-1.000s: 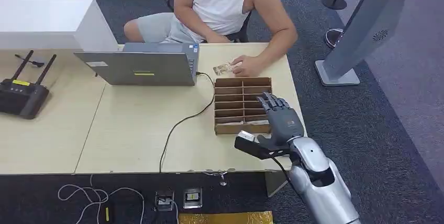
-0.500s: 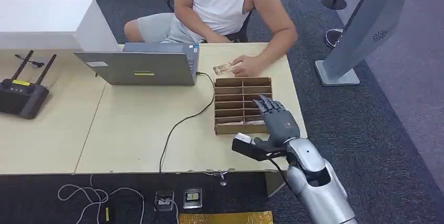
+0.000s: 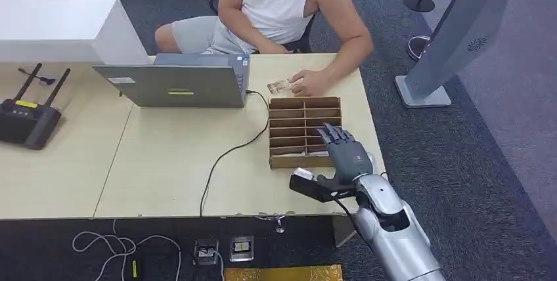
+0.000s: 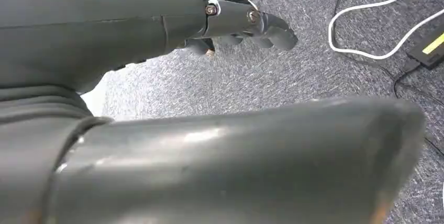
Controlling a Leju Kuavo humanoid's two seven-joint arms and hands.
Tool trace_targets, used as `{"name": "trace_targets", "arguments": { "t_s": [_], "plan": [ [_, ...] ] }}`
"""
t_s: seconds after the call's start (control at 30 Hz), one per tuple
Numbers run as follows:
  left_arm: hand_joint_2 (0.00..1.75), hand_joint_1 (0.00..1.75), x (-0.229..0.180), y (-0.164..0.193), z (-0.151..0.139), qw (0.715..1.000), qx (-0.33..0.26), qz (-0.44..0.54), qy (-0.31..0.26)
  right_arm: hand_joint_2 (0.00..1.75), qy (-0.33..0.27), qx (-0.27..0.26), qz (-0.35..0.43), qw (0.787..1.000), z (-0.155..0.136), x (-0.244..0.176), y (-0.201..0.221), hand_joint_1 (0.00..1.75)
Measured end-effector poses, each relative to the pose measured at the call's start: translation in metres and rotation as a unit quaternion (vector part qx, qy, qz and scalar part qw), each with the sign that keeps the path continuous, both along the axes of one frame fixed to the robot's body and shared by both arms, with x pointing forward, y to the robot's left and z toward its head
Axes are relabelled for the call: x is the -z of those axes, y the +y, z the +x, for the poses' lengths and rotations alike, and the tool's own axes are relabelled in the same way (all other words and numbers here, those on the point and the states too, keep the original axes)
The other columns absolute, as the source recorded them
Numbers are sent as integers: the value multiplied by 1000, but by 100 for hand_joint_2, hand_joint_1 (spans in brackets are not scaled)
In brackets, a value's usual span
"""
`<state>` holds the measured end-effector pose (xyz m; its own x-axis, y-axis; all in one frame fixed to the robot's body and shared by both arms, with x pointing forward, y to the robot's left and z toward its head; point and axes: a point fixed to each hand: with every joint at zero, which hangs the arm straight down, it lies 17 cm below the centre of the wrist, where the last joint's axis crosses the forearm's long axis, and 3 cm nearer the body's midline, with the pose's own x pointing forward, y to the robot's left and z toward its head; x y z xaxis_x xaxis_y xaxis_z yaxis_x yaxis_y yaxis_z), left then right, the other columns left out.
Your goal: Pass the card to the sensor for recognition and then transmit it.
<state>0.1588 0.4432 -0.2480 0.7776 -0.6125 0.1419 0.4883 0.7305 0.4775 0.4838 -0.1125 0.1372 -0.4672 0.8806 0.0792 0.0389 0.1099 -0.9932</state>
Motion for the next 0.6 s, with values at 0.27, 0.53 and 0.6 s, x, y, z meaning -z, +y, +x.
{"name": "trace_targets", "arguments": {
  "t_s": [0.27,0.53,0.6],
  "plan": [
    [0,0,0,-1,0,1000,0,0,0,175,-8,19,3,1000,7,8,-9,0],
    [0,0,0,-1,0,1000,0,0,-1,175,7,24,-4,1000,10,22,-14,0],
    [0,0,0,-1,0,1000,0,0,-1,175,11,25,-5,1000,10,26,-14,148]
  ]
}}
